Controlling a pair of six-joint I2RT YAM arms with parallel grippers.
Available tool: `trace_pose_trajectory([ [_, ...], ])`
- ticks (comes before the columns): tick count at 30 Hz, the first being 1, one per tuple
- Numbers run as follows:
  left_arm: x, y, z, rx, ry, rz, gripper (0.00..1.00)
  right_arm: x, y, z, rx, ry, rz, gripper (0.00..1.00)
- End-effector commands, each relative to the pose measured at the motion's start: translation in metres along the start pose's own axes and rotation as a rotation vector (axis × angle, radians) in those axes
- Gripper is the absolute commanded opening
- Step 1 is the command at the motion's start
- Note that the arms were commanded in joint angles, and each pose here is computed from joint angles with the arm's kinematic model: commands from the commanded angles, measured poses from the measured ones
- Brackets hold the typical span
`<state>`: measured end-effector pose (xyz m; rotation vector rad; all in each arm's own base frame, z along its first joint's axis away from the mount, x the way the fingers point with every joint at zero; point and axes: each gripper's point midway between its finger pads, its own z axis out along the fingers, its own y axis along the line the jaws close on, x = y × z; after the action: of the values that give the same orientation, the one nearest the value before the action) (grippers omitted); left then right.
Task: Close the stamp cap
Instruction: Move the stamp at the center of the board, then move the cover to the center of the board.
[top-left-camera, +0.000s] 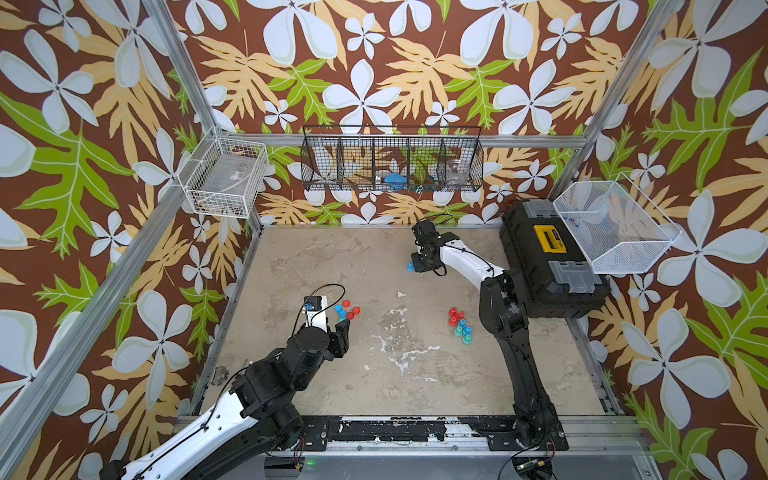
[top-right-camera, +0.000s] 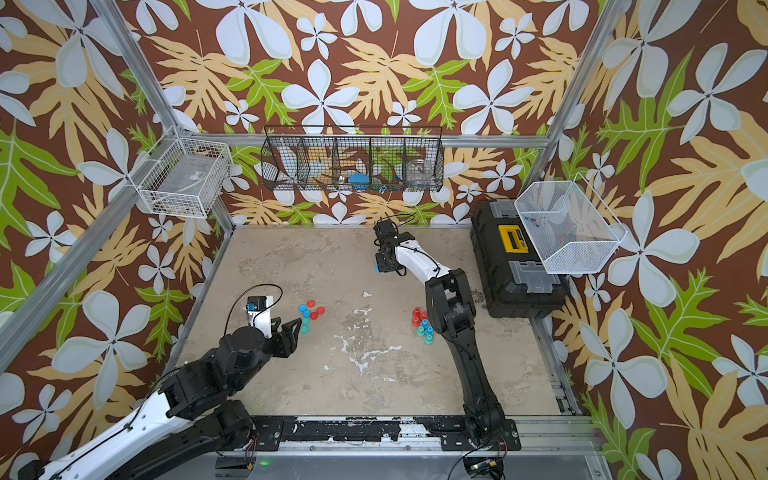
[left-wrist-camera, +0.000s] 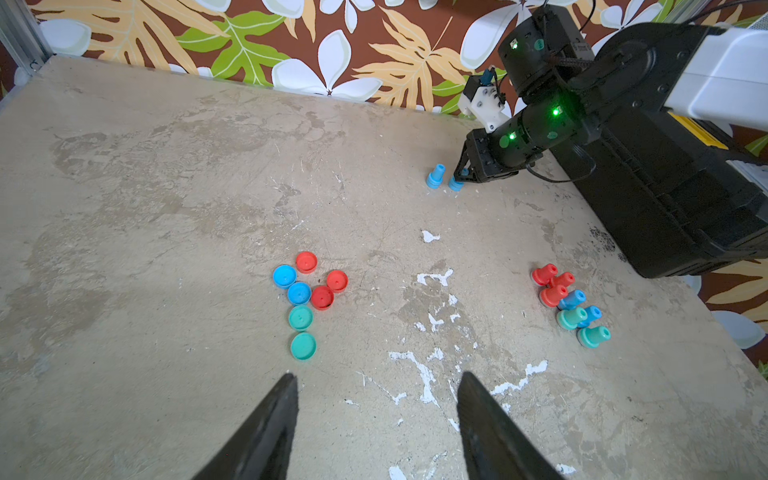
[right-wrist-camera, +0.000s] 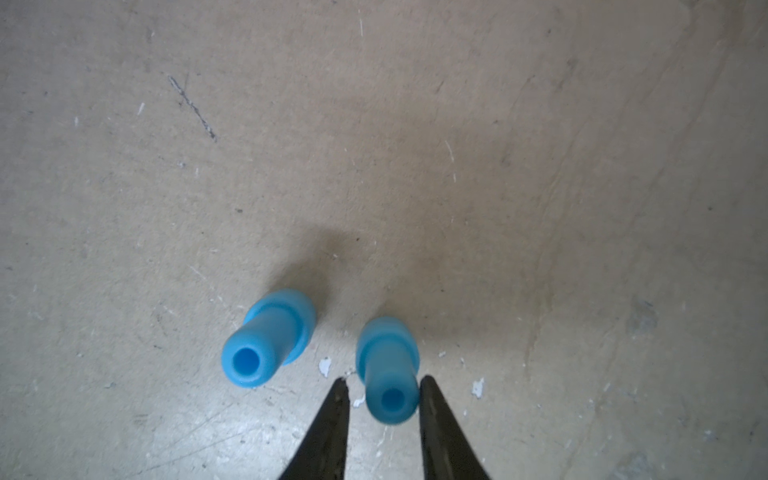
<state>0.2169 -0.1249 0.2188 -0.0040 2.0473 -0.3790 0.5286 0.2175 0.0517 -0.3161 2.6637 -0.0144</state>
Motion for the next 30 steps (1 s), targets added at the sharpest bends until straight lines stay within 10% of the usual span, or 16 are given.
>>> trace_pose_trajectory([
  [1,-0.003,-0.001,0.000,0.003,-0.012,-0.006,0.63,0.000,-0.001,-0.008,0.000,0.000,0.000,0.35],
  [13,0.004,0.000,0.008,-0.025,0.016,0.013,0.63,0.014,-0.005,-0.072,0.000,-0.053,0.005,0.37],
  [30,0.007,-0.005,0.081,0.036,0.211,-0.187,0.60,0.175,0.002,-0.217,-0.185,-0.262,0.034,0.39],
])
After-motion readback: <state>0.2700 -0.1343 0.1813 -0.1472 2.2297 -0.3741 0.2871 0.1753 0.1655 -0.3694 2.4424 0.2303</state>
